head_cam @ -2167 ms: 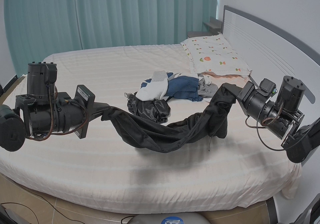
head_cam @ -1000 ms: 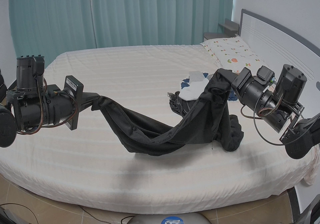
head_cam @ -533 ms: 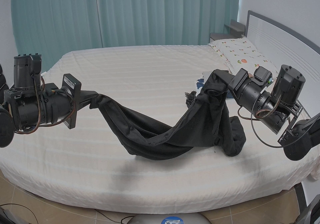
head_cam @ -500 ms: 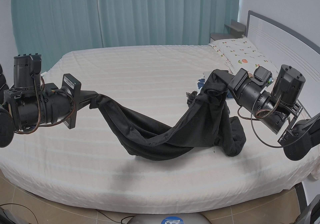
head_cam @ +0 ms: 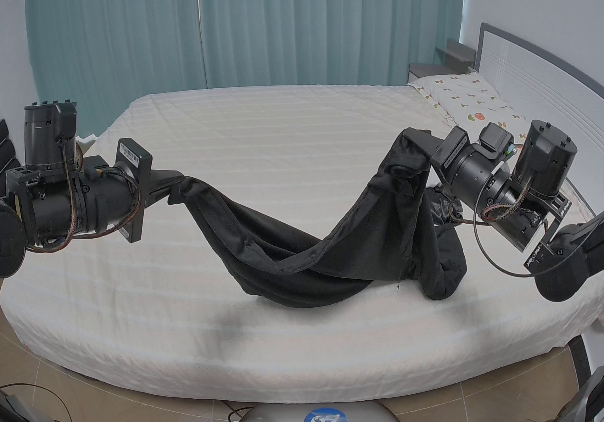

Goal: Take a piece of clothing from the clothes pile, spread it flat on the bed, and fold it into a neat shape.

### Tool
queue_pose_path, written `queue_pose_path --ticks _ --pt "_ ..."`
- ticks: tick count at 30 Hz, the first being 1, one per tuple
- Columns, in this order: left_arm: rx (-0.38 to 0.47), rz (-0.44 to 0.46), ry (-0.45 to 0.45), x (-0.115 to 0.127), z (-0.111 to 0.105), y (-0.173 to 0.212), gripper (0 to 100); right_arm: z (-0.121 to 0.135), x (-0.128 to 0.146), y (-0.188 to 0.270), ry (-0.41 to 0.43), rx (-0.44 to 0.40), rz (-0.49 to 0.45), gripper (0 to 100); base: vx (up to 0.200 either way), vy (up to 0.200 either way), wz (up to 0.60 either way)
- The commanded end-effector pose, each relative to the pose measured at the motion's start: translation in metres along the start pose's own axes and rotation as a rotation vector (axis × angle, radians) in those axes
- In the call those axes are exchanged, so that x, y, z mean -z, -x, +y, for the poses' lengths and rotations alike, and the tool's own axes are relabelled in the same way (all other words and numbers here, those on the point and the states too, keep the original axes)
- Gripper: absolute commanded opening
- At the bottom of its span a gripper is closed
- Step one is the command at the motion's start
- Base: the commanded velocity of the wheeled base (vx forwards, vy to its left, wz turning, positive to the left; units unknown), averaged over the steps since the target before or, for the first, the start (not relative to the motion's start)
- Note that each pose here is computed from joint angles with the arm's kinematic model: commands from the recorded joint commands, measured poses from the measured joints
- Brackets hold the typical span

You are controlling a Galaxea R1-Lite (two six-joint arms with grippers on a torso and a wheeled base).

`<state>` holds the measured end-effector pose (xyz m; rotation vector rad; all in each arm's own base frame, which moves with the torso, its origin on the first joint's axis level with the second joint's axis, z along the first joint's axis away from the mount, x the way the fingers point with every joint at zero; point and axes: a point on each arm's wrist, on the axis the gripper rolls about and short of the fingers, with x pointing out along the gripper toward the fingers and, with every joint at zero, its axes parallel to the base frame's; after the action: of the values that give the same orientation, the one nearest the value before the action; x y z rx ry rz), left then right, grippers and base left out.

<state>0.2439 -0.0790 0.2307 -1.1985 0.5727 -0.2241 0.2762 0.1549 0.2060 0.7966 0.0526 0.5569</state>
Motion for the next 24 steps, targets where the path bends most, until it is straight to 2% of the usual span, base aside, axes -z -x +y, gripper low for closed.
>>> queue_pose_path --ticks 1,7,16,24 --pt "-0.001 0.000 0.001 0.000 0.000 0.000 0 0.000 0.001 0.000 0.000 0.000 0.002 0 0.000 0.200 0.00" --pt "-0.004 0.003 0.001 0.000 0.001 0.000 0 -0.001 0.001 0.000 0.000 0.005 0.004 0 0.000 0.200 0.00" --pt "-0.061 0.042 0.011 0.008 0.017 -0.004 0 -0.018 -0.003 0.012 0.006 0.070 0.015 0 0.000 0.000 0.00" --pt "-0.093 0.081 0.006 0.019 0.021 0.007 0 -0.025 0.005 0.028 0.002 0.106 0.053 0 -0.200 0.000 0.00"
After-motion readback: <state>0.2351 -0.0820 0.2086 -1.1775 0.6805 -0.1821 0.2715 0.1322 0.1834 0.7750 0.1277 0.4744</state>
